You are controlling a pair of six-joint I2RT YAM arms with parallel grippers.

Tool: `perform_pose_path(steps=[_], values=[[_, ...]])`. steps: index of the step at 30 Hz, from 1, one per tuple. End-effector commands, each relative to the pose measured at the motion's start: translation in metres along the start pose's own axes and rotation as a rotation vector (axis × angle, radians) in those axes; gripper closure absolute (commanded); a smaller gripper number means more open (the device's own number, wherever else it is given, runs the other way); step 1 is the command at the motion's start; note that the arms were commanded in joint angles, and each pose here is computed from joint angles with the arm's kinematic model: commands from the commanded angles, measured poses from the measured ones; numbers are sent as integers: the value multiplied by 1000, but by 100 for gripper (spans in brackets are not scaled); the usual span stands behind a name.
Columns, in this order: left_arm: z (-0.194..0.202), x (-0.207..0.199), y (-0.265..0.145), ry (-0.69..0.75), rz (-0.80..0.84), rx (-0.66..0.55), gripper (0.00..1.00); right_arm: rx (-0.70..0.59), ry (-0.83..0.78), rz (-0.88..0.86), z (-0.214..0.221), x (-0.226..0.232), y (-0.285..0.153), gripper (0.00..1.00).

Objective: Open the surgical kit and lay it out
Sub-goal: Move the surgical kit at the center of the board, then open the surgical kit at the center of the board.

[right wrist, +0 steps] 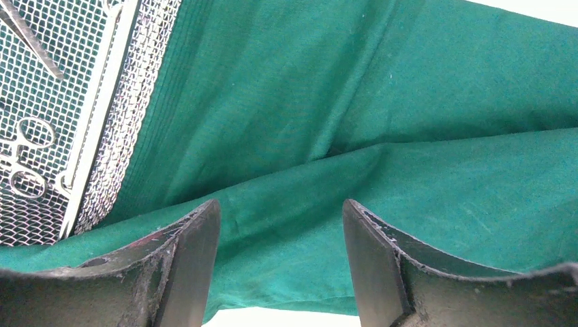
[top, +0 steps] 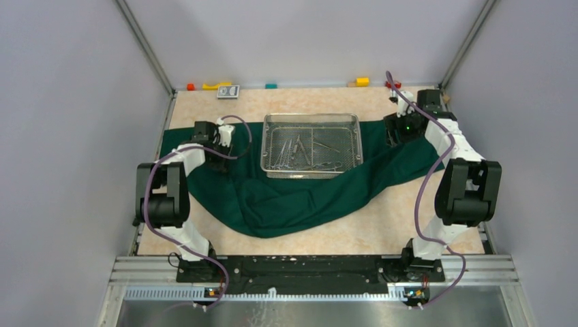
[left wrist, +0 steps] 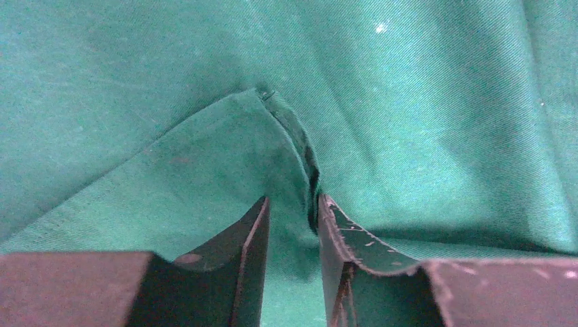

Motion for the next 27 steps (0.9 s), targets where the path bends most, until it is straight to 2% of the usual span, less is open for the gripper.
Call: perform_pose_path(steps=[1, 4, 9, 15, 20, 27], values=[[6, -4, -2, 15, 14, 7, 67, -70, -29, 17, -14, 0, -18, 35], [4, -6, -5, 21, 28, -1, 83, -69, -36, 20, -13, 1, -21, 35], [-8, -8, -21, 23, 45, -43, 99, -69, -52, 28, -12, 1, -26, 35], [-19, -8, -48, 47, 34, -86, 100, -75, -67, 33, -13, 1, -30, 36], [-18, -3, -77, 94, -44, -99, 100, -71, -79, 16, -10, 4, -33, 36], [13, 17, -137, 199, -286, 22, 100, -56, -134, -6, -6, 8, -41, 36]])
Point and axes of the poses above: each gripper's point midway between its finger pads, its own y axis out along the fingers, its own x axis along the line the jaws close on, z = x × y, the point moved 6 cm from there along -y, back along the fingers, and after that the axes turned 4 degrees about y, right-handed, at the moved point
